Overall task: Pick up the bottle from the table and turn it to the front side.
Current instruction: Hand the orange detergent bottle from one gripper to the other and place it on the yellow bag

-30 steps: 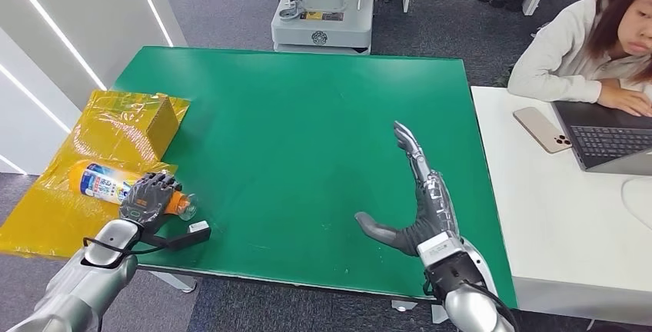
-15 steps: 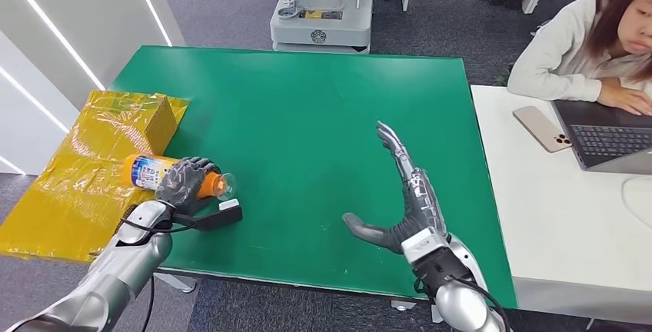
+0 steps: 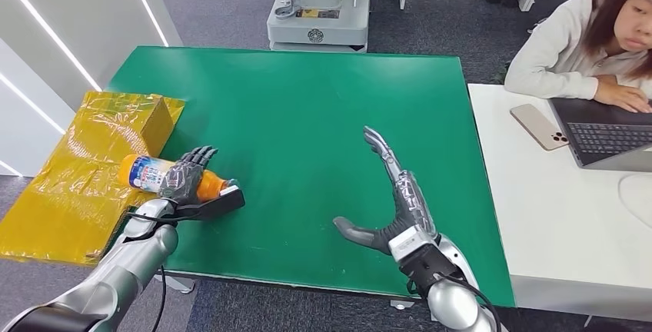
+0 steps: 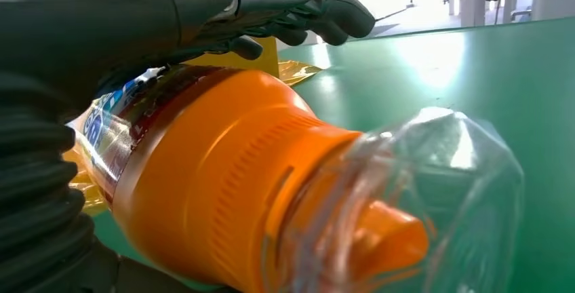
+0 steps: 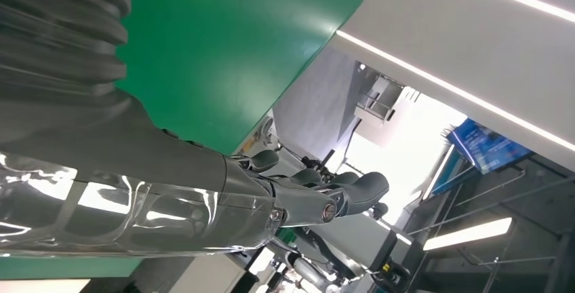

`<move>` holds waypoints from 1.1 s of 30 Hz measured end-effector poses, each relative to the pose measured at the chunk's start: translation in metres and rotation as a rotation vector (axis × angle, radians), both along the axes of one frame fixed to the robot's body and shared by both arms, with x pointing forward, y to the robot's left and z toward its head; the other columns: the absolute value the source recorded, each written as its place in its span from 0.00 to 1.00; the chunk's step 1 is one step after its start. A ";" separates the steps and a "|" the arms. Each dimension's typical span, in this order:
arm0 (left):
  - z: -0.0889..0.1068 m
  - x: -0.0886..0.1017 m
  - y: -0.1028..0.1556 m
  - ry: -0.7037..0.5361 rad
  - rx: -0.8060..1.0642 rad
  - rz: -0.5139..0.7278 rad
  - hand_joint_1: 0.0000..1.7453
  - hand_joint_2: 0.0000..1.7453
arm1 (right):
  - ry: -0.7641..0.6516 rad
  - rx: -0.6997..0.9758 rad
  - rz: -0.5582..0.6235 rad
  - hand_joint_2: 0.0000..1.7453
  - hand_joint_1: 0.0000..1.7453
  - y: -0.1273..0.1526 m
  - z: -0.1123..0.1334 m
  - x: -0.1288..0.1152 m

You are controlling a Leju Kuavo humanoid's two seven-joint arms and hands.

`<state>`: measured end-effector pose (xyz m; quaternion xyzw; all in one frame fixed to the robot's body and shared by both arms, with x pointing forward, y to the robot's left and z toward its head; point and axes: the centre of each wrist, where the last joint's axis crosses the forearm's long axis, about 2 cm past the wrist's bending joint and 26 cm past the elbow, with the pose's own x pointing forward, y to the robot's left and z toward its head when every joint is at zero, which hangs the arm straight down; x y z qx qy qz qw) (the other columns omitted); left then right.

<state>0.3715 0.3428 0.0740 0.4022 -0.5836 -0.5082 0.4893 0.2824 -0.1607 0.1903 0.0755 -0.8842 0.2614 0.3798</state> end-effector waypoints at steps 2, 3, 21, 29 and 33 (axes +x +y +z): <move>0.000 0.000 0.001 0.002 0.000 0.005 0.00 1.00 | 0.003 -0.002 0.000 1.00 0.00 0.000 -0.001 0.000; -0.001 0.000 0.001 0.002 0.002 0.006 0.00 1.00 | 0.004 -0.002 0.001 1.00 0.00 0.000 -0.001 0.000; -0.012 -0.040 -0.065 -0.170 -0.834 -0.094 0.00 1.00 | 0.087 0.052 -0.019 1.00 0.00 -0.002 -0.027 -0.011; 0.036 -0.067 -0.119 -0.502 -1.090 -0.209 0.00 1.00 | 0.164 0.133 -0.092 1.00 0.00 -0.006 -0.055 -0.025; 0.051 -0.073 -0.138 -0.555 -1.123 -0.267 0.00 1.00 | 0.189 0.144 -0.133 1.00 0.00 -0.008 -0.064 -0.033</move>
